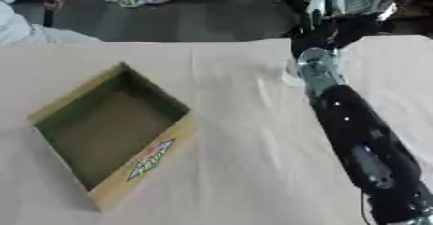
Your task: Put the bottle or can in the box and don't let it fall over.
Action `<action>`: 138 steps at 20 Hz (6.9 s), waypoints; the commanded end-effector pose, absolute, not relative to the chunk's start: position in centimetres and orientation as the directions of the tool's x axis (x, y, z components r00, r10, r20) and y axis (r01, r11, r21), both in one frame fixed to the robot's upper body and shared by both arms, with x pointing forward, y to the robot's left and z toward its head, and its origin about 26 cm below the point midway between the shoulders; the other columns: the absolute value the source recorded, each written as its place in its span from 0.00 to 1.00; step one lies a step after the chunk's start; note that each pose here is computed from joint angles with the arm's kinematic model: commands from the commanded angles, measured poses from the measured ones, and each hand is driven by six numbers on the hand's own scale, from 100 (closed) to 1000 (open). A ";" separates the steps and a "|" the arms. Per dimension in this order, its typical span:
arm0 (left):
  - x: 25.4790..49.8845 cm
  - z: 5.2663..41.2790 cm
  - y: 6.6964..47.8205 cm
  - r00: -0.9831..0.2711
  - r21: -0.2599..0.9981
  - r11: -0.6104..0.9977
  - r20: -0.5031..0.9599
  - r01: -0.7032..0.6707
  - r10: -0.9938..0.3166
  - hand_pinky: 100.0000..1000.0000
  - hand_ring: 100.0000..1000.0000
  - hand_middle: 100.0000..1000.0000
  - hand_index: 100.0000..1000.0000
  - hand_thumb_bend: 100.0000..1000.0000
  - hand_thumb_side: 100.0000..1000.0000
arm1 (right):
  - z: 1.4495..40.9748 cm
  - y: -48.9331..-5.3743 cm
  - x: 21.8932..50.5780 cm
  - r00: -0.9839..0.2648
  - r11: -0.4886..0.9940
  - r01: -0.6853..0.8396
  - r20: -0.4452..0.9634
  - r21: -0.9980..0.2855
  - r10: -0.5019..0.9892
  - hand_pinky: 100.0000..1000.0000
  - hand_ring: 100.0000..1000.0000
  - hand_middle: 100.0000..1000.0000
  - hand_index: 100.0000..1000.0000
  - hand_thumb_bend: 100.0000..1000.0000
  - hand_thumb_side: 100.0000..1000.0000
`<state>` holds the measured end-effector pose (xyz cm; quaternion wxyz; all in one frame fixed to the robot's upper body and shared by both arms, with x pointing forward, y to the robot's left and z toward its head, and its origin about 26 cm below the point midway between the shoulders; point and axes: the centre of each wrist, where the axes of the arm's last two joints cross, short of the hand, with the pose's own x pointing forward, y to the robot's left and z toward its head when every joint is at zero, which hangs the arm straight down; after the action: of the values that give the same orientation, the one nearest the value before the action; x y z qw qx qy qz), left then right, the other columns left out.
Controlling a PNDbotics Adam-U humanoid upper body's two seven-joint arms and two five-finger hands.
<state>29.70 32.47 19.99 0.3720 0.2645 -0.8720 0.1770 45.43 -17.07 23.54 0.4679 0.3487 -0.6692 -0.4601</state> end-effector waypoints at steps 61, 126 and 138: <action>29.4 21.7 31.9 -0.635 -0.129 0.824 0.705 -0.551 -0.314 0.69 0.76 0.70 0.88 0.06 0.81 | 29.3 -21.3 46.5 -0.465 0.364 -0.088 0.285 0.927 -0.838 0.00 0.00 0.00 0.90 0.85 0.99; 30.4 20.5 32.5 -0.580 -0.089 0.828 0.755 -0.554 -0.306 0.72 0.78 0.72 0.89 0.09 0.81 | 39.0 -0.7 23.4 0.262 0.279 -0.681 0.582 0.677 -0.770 0.00 0.00 0.00 0.86 0.48 0.39; 31.2 20.8 31.9 -0.598 -0.142 0.837 0.762 -0.528 -0.248 0.72 0.79 0.72 0.89 0.10 0.82 | 35.2 2.7 21.9 0.440 0.255 -0.640 0.618 0.725 -0.652 0.00 0.00 0.00 0.86 0.47 0.37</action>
<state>31.21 31.93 19.96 0.4013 0.2248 -0.8692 0.1812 22.54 2.47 34.79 0.5957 0.6008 -0.5330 -0.0124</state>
